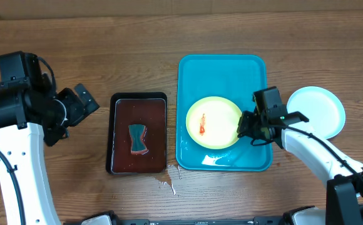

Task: Clean dirty plates on tray and stack at the side
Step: 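Grasp the remaining yellow plate with the right gripper and pull it to the tray center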

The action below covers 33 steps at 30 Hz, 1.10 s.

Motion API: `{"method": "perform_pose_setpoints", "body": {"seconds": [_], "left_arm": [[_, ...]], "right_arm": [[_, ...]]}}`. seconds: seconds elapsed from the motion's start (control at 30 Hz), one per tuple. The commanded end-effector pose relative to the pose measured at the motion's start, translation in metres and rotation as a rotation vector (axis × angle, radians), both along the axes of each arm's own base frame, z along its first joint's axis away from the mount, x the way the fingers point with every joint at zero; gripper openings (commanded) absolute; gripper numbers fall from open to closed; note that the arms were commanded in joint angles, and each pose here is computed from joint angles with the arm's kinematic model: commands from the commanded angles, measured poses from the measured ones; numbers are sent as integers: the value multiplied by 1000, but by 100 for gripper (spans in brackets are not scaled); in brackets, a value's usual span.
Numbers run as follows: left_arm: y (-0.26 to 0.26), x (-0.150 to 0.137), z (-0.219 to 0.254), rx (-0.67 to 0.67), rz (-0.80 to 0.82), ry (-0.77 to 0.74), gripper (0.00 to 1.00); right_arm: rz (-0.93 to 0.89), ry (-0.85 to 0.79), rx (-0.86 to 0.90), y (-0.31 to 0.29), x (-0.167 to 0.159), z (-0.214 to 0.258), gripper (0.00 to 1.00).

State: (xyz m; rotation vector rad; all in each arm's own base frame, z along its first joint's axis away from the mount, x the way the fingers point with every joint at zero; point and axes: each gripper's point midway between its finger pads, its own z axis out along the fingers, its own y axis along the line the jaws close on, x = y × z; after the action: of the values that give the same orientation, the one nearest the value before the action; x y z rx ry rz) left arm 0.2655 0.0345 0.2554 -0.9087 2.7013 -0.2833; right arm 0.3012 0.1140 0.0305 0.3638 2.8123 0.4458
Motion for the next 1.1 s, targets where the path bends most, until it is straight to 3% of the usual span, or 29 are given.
{"method": "perform_pose_setpoints", "body": {"seconds": [0.0, 0.2, 0.43, 0.6, 0.87, 1.07], "left_arm": [[-30, 4, 5, -28, -218, -55, 96], [-56, 5, -35, 43, -371, 6, 94], [-95, 7, -118, 42, -495, 53, 83], [-78, 1, -173, 177, -344, 166, 80], [-81, 5, -240, 177, -348, 309, 51], [-92, 6, -258, 120, -359, 340, 4]], "right_arm": [[88, -38, 0, 4, 2, 1, 4], [143, -56, -16, 5, 6, 18, 34], [192, -162, -29, 6, 16, 83, 36], [190, -212, -20, 6, 16, 107, 36], [191, -159, -29, 3, 5, 99, 31], [186, -138, -33, 2, 1, 90, 26]]}}
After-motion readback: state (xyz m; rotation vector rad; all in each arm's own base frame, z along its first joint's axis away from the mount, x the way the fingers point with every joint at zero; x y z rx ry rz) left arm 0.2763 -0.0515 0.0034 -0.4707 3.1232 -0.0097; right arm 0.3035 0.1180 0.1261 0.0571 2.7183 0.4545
